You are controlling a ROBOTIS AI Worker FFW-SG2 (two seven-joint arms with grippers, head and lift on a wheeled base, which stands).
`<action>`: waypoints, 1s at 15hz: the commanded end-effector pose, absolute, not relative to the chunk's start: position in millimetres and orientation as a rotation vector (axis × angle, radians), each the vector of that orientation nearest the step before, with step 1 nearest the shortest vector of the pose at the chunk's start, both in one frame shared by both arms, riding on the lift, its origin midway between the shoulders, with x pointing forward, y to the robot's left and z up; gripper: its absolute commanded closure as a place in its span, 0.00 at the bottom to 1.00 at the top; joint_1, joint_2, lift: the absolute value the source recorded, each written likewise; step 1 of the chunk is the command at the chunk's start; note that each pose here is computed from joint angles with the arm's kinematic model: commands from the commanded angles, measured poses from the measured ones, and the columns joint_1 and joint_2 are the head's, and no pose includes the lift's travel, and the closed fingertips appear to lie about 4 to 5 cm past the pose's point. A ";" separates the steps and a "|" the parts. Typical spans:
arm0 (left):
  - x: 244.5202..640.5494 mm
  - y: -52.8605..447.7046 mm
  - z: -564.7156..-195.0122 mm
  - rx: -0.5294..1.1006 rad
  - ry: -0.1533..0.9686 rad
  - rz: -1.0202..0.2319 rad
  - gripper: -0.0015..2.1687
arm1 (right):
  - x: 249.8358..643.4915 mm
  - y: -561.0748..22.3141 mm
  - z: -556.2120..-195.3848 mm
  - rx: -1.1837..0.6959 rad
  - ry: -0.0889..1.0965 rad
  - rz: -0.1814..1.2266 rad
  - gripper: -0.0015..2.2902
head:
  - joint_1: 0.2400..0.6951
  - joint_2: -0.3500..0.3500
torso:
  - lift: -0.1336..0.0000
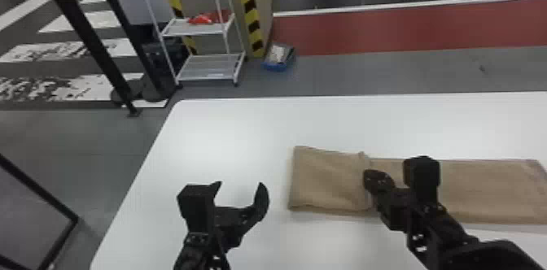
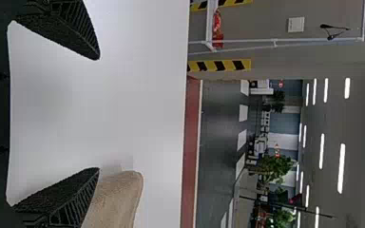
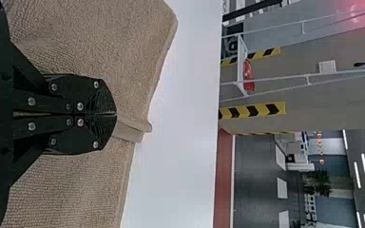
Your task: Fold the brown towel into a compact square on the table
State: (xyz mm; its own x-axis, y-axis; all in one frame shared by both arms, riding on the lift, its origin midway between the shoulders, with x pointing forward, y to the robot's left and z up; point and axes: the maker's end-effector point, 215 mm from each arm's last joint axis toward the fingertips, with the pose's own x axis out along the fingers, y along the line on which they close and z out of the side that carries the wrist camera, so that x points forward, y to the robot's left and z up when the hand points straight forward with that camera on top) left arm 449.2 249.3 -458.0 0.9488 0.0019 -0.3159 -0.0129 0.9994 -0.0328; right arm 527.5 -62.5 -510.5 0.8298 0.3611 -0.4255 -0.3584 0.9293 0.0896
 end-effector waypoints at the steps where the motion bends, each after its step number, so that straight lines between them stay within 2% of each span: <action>1: 445.8 249.2 -460.4 -0.038 0.327 0.010 0.02 | 528.1 -60.8 -513.8 -0.008 0.458 0.376 0.58 | 1.00 0.80 | 0.58; 2: 445.3 249.2 -460.2 -0.038 0.327 0.010 0.02 | 529.1 -60.2 -512.5 -0.015 0.449 0.363 0.40 | 1.00 0.80 | 0.58; 3: 444.5 248.2 -458.2 -0.038 0.324 0.008 0.02 | 527.5 -58.1 -514.8 -0.018 0.451 0.368 0.27 | 1.00 0.80 | 0.58; 4: 441.8 248.2 -459.2 -0.038 0.327 0.008 0.02 | 527.0 -57.5 -515.6 -0.020 0.452 0.369 0.24 | 1.00 0.80 | 0.58; 11: 435.2 251.4 -464.0 -0.039 0.336 0.013 0.02 | 525.2 -59.1 -523.6 -0.029 0.467 0.368 0.24 | 1.00 0.81 | 0.58; 15: 431.9 251.8 -466.5 -0.038 0.341 0.015 0.02 | 524.2 -54.1 -522.5 -0.026 0.466 0.388 0.39 | 1.00 0.82 | 0.58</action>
State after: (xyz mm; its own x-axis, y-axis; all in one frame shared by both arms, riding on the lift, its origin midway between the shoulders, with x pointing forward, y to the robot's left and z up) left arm 433.5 252.5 -465.1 0.9434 0.0067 -0.3315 -0.0183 0.9993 -0.0319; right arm 524.6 -57.9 -523.6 0.8231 0.3520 -0.4456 -0.3662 0.9288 0.0573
